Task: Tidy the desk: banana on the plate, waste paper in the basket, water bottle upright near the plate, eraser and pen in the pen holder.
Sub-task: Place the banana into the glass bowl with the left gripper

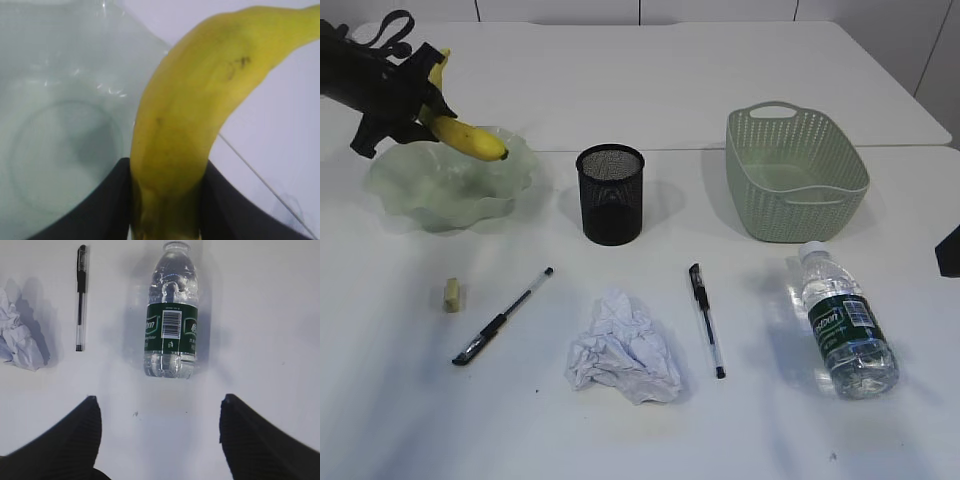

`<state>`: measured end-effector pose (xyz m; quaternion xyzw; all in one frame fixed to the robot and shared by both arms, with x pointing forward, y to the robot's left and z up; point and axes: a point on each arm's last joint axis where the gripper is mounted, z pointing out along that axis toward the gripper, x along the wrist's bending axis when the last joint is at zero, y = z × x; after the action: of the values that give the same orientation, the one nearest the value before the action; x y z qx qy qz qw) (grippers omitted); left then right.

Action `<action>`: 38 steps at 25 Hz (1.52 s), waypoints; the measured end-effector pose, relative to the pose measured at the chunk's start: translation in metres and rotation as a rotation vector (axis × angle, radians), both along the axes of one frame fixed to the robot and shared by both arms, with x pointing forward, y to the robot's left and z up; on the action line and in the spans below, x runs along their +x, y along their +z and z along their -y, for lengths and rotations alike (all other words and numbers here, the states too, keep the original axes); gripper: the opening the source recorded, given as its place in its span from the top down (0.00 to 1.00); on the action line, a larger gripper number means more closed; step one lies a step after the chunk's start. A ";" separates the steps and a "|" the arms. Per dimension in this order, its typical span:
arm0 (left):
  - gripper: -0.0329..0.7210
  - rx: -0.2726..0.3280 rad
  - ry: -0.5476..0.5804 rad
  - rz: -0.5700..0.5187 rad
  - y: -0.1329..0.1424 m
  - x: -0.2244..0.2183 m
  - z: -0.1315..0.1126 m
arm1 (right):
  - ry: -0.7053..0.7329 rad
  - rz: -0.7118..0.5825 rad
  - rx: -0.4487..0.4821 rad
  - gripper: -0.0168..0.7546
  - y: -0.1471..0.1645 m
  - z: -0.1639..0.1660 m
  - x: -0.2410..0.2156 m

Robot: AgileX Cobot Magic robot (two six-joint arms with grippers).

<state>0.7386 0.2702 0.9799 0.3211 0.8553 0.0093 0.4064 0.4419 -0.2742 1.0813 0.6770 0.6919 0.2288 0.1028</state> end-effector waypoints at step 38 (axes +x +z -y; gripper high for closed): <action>0.50 -0.026 0.045 -0.079 -0.061 0.019 -0.010 | -0.001 0.000 0.009 0.27 0.000 -0.001 0.000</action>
<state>0.7572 0.2802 0.9191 0.2965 0.8779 -0.0055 0.3760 0.4419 -0.2735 1.0814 0.6779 0.6905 0.2319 0.0996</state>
